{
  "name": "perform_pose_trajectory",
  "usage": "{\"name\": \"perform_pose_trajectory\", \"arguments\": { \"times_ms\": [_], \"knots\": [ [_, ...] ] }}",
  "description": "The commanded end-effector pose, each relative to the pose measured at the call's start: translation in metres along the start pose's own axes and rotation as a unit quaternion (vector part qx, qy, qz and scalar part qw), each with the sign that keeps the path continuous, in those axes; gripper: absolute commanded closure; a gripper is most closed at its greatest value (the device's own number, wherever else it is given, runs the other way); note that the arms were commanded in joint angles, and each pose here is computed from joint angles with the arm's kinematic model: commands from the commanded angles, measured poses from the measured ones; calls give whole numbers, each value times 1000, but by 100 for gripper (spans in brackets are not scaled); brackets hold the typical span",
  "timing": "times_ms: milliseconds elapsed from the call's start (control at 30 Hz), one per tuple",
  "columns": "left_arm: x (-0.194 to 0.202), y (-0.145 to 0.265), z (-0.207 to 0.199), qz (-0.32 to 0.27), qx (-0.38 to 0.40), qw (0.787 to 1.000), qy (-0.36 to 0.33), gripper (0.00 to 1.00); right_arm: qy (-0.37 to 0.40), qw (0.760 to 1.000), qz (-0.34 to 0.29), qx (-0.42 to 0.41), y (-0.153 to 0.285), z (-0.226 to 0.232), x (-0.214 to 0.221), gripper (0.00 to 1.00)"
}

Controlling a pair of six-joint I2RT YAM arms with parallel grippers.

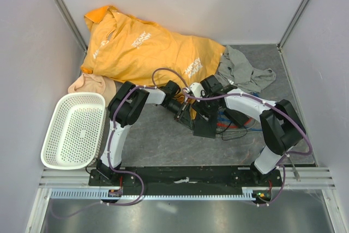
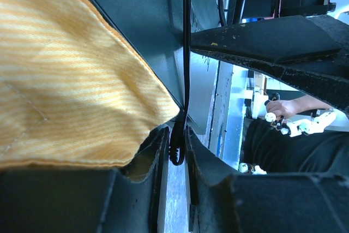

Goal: Pull the plug from the switch port

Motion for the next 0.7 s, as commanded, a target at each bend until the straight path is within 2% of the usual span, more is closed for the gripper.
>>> {"name": "perform_pose_trajectory", "arguments": {
  "times_ms": [0, 100, 133, 200, 300, 433, 667],
  "knots": [
    [-4, -7, 4, 5, 5, 1000, 15, 77, 9, 1000, 17, 6, 2, 3, 10, 32],
    [-3, -7, 5, 6, 6, 1000, 15, 75, 9, 1000, 17, 6, 1, 4, 11, 30],
    [-3, -8, 5, 6, 6, 1000, 15, 70, 8, 1000, 16, 6, 1, 4, 11, 29],
    [-3, -7, 6, 5, 5, 1000, 17, 68, 6, 1000, 16, 7, 0, 3, 10, 25],
    [-3, -7, 6, 5, 4, 1000, 17, 66, 6, 1000, 16, 8, 0, 3, 9, 25],
    [-4, -7, 5, 4, 4, 1000, 14, 73, 6, 1000, 17, 5, -2, 3, 9, 24],
    [-3, -7, 4, 8, 15, 1000, 9, 77, 6, 1000, 18, 5, -3, 3, 11, 24]
  ]
}}
Point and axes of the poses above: each gripper's point midway between its finger pads, its own y axis back along the fingers, its own z axis along the line the jaws close on, x = y × z, the point moved 9 cm from there along y, back along the fingers, and after that the axes turned 12 degrees about y, right-handed, at the moved point
